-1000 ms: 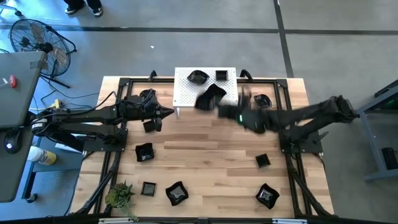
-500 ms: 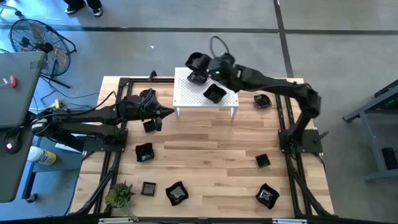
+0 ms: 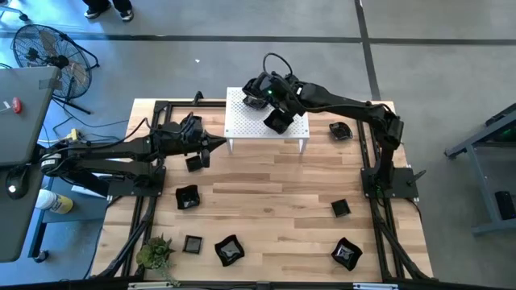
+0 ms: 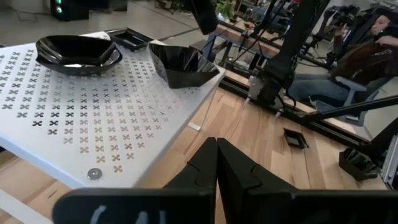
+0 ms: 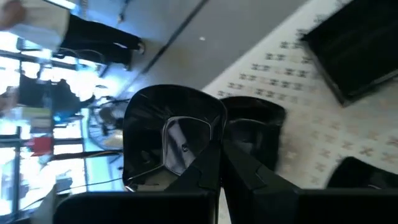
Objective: Pick & Place Mini shaped plates
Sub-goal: Stack the leaf-shaped plate on top of the leaf-shaped plate on the shelf
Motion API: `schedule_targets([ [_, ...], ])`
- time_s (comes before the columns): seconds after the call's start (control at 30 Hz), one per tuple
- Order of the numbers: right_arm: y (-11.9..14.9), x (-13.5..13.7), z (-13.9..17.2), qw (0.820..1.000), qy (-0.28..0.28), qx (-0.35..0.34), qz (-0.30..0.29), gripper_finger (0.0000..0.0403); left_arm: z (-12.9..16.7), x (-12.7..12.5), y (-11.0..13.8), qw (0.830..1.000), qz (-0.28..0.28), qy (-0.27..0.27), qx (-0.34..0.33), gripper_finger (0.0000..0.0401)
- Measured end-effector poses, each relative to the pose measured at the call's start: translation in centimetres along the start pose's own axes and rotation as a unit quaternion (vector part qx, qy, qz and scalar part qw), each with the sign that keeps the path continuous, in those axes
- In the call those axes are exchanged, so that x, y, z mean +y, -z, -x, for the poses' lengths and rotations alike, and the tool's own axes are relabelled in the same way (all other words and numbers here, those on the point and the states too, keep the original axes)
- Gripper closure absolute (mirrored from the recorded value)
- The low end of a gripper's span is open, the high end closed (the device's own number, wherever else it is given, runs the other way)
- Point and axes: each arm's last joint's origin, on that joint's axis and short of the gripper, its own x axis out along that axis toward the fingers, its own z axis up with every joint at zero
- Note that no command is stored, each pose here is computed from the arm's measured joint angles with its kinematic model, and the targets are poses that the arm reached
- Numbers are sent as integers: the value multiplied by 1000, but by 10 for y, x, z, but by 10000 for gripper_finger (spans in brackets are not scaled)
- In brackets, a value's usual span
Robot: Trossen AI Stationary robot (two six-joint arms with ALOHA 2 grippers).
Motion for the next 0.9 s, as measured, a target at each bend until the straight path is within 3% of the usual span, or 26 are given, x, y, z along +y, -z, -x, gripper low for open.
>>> schedule_targets([
  [0.53,17,-10,-21,999,30,27,-21,396,0,0,0,1000,0,2,1,401],
  [0.9,10,-14,-24,998,55,22,-16,360,0,0,0,1000,-2,3,2,401],
])
